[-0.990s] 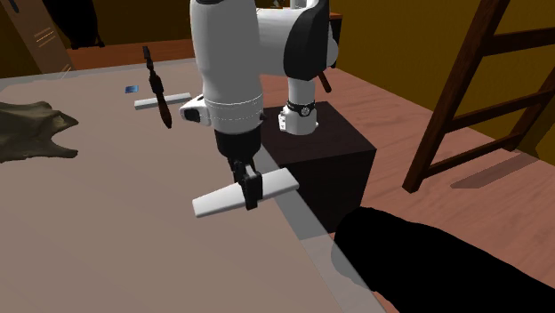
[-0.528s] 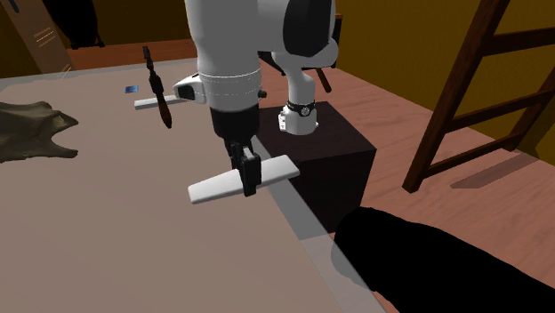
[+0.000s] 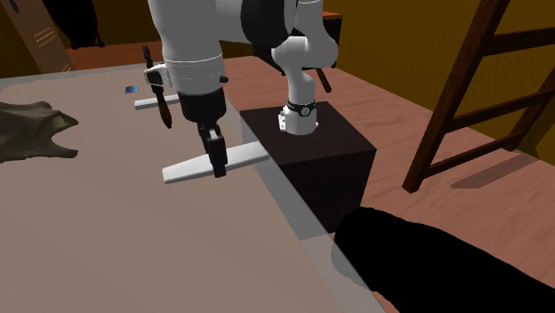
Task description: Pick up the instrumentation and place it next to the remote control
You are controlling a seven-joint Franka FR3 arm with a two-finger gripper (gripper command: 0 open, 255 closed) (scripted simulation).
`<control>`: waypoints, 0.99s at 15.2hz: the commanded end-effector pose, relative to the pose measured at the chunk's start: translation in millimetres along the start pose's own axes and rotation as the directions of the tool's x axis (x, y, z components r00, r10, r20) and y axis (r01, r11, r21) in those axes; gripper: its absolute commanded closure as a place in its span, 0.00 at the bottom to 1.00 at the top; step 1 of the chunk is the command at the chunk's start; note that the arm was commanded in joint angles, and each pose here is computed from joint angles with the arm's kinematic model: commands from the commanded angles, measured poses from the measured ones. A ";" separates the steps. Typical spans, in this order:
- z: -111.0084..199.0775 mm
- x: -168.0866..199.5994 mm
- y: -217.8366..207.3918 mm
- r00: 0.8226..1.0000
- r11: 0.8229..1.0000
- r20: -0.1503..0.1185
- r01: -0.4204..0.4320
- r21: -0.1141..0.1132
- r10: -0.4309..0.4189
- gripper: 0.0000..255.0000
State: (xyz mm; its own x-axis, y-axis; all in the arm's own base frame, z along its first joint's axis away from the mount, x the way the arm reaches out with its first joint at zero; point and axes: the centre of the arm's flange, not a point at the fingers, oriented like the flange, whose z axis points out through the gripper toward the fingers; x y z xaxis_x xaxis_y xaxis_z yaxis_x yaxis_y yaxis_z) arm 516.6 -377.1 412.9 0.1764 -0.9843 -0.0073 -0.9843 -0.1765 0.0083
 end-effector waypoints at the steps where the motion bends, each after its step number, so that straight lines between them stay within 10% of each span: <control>1: -2.3 13.0 24.7 1.000 1.000 0.000 0.001 0.000 -0.001 1.00; 15: -2.2 103.7 185.7 1.000 1.000 0.000 0.001 0.000 -0.001 1.00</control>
State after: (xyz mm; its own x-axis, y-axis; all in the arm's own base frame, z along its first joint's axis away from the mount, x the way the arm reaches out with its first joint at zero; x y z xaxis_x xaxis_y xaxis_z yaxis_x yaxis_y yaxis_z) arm 364.5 -501.9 414.2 0.1761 -0.9843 -0.0079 -0.9843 -0.1762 0.0084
